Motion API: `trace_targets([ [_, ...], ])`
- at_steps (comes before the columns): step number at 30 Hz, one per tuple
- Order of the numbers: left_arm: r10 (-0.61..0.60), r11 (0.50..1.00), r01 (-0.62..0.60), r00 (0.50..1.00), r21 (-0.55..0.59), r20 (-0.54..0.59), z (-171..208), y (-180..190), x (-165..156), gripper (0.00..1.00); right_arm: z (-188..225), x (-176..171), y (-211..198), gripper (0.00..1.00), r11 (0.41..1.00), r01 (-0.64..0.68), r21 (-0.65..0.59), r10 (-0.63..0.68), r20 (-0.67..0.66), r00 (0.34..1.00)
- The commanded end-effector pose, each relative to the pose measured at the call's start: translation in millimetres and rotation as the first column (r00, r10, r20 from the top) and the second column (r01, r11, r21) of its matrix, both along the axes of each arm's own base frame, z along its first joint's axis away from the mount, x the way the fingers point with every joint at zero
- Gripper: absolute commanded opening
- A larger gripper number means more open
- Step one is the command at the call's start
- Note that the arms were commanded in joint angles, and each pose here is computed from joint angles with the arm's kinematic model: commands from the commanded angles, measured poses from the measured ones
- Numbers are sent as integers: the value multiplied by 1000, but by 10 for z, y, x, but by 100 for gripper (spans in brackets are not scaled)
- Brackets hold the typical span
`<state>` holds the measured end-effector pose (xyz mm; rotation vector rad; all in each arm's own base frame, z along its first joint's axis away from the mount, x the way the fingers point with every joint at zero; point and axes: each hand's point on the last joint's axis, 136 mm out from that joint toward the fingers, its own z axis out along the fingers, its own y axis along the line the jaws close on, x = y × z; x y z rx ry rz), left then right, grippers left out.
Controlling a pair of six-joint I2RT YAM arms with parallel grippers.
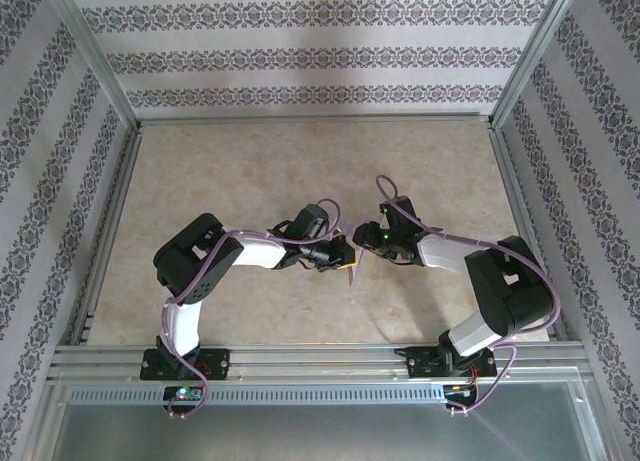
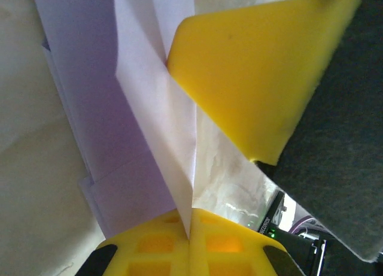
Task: Fold a paper plane with a square sheet of paper (fold left side to right side)
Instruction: Fold the wing for the fifth time at the center of the table.
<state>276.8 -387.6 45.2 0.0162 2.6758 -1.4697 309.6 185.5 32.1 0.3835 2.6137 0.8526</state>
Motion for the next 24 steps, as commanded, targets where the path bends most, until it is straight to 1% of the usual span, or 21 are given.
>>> trace_targets([
  [1,13,1000,-13,1000,-27,-12,-12,-5,58,0,34,101,45,41,1000,12,-1,-12,23,1000],
  [11,14,1000,-14,1000,-22,-17,-38,-3,57,7,-147,67,54,39,1000,13,-13,-13,-36,999],
  [15,11,1000,-11,1000,-15,-9,-20,13,57,16,-232,22,37,38,1000,13,-27,-15,-67,998],
  [18,16,1000,-16,1000,-7,2,27,57,73,21,-277,-10,30,38,999,13,-32,-16,-81,997],
  [24,47,999,-47,999,0,14,94,199,150,26,-266,-9,38,38,1000,10,-28,-12,-80,997],
])
